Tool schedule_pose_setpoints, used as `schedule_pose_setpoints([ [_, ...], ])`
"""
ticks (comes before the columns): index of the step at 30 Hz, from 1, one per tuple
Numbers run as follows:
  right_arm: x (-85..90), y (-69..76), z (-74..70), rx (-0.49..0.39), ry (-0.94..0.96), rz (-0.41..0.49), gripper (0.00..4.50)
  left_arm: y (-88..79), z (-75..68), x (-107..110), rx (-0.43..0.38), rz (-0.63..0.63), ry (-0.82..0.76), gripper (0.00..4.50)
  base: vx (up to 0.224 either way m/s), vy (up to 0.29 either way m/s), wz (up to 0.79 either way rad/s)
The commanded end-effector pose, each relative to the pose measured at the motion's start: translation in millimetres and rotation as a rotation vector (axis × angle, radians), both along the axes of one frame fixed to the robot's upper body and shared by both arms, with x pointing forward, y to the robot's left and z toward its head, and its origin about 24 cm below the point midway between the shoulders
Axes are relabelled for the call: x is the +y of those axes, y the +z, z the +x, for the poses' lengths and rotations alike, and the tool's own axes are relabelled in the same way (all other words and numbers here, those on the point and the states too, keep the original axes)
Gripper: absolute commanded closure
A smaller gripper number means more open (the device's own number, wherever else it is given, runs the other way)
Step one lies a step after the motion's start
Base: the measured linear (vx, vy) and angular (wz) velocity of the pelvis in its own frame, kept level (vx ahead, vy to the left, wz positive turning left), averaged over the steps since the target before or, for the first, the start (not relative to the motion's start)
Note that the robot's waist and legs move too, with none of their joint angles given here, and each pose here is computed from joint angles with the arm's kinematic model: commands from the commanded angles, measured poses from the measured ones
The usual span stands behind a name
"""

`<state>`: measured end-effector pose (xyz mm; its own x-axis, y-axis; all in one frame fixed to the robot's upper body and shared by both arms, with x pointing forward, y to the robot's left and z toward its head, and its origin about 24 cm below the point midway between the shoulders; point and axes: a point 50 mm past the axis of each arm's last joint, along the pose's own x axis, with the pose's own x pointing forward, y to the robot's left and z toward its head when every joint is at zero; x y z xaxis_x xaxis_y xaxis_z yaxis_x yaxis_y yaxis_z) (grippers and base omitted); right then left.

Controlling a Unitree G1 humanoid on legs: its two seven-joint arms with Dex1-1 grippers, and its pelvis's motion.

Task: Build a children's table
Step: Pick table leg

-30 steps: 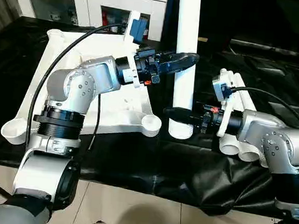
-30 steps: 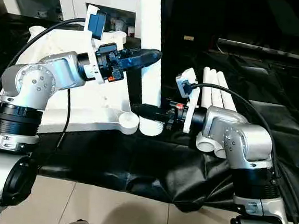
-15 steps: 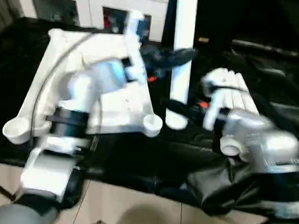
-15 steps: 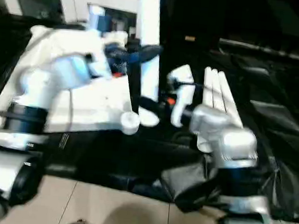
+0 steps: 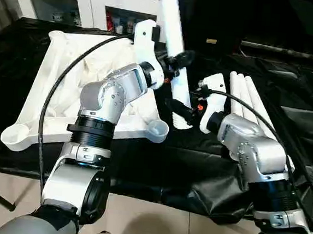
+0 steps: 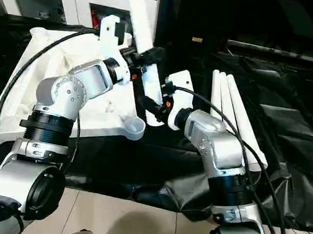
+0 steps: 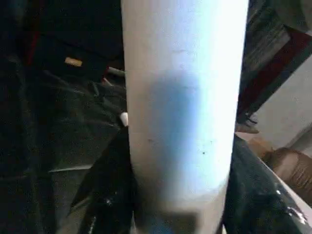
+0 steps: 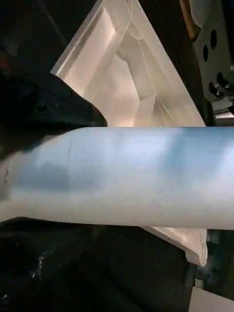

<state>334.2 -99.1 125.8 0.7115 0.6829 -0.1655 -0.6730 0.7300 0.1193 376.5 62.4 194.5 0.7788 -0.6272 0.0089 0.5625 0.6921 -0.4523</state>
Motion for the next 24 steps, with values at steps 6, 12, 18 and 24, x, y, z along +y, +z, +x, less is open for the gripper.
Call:
schedule_pose_setpoints([
  [6,-3.3,8.5,5.8,-0.055,-0.034,0.006,1.84,6.5,0.3,3,-0.023,-0.015,0.017,2.6,0.0,0.0,0.0],
  [12,-9.7,14.5,-1.5,-0.022,0.124,0.065,1.38,7.4,-16.2,-10,-0.1,0.034,-0.232,2.62,0.0,0.0,0.0],
  [18,-29.0,26.0,-15.8,0.021,0.335,0.1,1.36,15.7,-31.7,-13,-0.166,0.039,-0.5,2.62,0.0,0.0,0.0],
  [24,-35.8,27.6,-21.0,0.032,0.41,0.07,1.64,30.3,-43.6,-7,-0.209,-0.083,-0.671,2.62,0.0,0.0,0.0],
])
